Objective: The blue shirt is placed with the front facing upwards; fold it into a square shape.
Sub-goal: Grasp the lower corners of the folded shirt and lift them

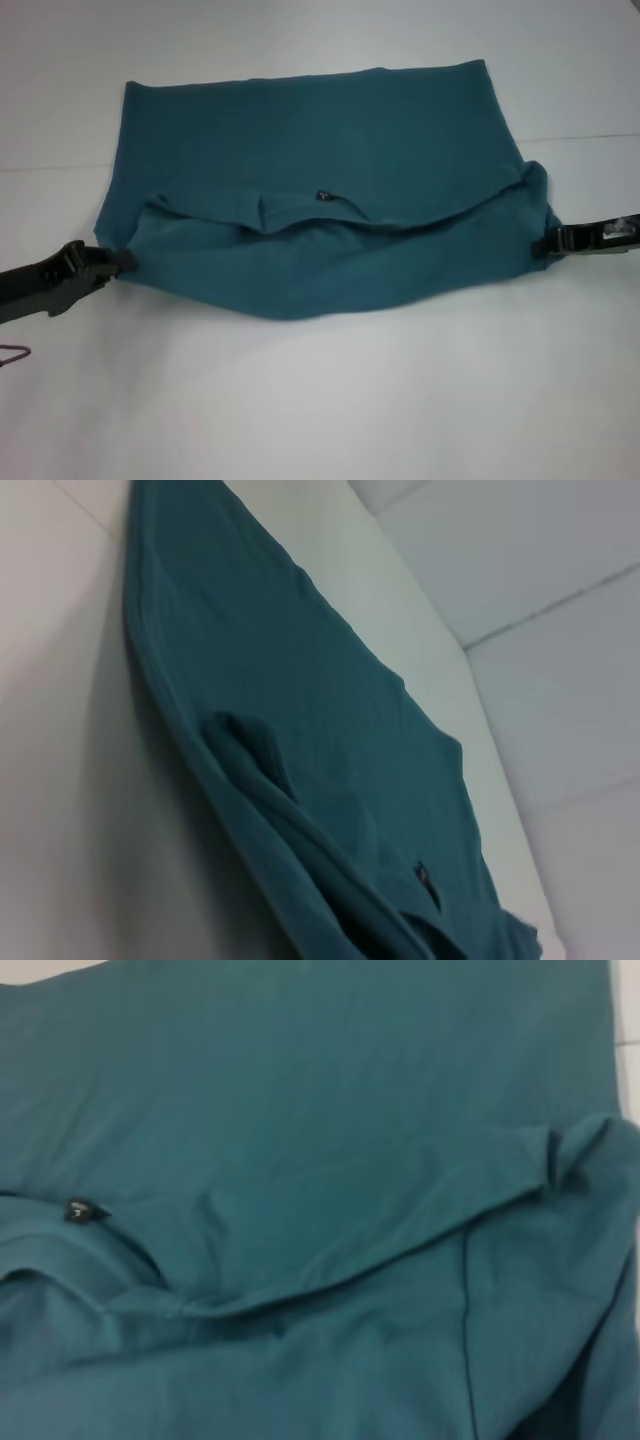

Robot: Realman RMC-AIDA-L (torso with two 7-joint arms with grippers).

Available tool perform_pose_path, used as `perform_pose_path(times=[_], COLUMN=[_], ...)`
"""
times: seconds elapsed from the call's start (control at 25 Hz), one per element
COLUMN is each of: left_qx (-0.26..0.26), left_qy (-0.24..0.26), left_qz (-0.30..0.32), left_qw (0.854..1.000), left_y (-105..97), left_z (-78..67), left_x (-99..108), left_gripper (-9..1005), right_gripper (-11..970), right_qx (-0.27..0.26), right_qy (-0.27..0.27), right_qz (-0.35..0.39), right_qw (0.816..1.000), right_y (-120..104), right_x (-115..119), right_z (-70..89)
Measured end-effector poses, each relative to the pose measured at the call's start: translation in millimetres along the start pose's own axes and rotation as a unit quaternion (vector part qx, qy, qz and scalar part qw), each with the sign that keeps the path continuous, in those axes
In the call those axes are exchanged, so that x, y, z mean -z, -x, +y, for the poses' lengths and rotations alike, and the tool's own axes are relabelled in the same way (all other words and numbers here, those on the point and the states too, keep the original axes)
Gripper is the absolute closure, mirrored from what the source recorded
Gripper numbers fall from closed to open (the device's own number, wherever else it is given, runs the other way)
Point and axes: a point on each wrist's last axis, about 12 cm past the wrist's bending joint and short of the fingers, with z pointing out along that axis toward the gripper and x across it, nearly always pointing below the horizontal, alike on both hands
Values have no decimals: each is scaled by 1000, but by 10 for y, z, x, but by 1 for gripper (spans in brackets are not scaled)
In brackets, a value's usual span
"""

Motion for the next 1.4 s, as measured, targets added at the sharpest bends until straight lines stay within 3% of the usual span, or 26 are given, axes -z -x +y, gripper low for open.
perform_pose_path(times=[0.52,0.72,0.96,1.4], left_qx=[-60,-58,-42,-37], left_qy=[-9,-18,4,16], left_qz=[144,193,253,284], left_qw=[988,979,966,958], left_y=[-88,-218,-418,-538], left_z=[-151,-178,-109,-51], left_x=[389,611,766,822], left_gripper=[972,972,972,972], right_gripper=[915,919,922,922], right_qx=[11,16,22,20], right_qy=[62,69,90,114], right_qz=[104,177,233,253], right_qw=[993,982,968,961], right_y=[-203,-380,-540,-661], right_x=[501,548,588,629], right_z=[2,21,56,57])
